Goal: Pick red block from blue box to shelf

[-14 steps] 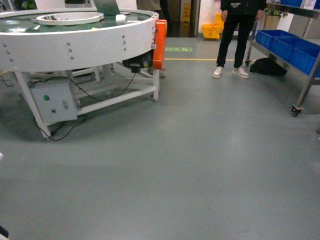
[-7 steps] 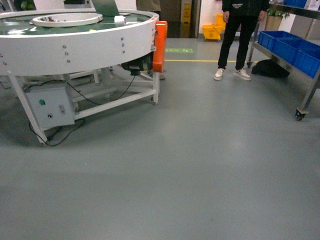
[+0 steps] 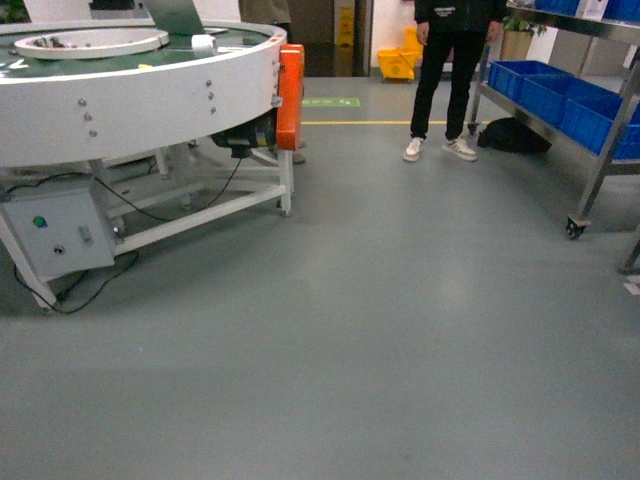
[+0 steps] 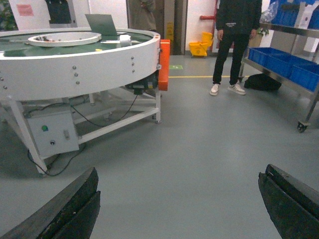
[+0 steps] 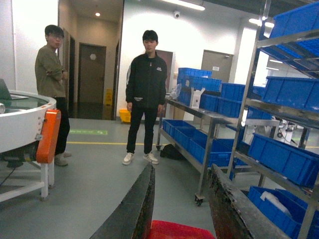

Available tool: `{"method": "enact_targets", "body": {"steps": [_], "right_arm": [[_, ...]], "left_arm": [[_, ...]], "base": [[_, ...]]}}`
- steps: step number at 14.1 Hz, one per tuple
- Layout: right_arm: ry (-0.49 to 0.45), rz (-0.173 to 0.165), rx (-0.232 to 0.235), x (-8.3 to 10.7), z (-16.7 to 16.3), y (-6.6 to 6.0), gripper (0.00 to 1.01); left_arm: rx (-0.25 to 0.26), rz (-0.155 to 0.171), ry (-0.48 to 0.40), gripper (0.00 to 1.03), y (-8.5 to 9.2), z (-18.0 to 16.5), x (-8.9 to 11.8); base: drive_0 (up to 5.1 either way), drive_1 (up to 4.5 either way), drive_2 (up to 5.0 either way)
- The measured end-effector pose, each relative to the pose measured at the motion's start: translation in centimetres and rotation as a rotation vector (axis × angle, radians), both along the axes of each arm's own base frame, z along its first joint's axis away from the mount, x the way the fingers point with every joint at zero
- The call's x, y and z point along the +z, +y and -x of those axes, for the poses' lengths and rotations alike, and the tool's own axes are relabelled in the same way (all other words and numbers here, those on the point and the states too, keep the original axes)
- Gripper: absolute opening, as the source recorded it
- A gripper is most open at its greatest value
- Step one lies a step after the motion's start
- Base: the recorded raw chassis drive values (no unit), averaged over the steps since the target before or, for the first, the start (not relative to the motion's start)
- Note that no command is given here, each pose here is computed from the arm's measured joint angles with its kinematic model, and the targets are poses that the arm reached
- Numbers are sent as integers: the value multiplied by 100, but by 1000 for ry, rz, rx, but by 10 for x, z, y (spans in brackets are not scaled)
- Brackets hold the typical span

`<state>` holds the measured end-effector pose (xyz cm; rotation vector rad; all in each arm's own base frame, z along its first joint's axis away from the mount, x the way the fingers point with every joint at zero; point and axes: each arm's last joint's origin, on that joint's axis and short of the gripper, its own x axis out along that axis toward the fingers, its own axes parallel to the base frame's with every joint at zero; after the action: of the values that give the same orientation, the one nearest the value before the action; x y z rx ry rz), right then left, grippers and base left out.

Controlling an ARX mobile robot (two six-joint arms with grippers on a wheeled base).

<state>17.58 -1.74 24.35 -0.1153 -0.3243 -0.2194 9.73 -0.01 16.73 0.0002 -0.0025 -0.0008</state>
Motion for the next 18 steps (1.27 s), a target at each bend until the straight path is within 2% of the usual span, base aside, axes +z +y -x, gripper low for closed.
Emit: {"method": "enact_targets", "body": {"steps": [18], "right_arm": [[0, 0, 0, 0, 0, 0, 27]], "left_arm": [[0, 0, 0, 98, 0, 0, 0]], "base": [[-2, 246, -250]]}}
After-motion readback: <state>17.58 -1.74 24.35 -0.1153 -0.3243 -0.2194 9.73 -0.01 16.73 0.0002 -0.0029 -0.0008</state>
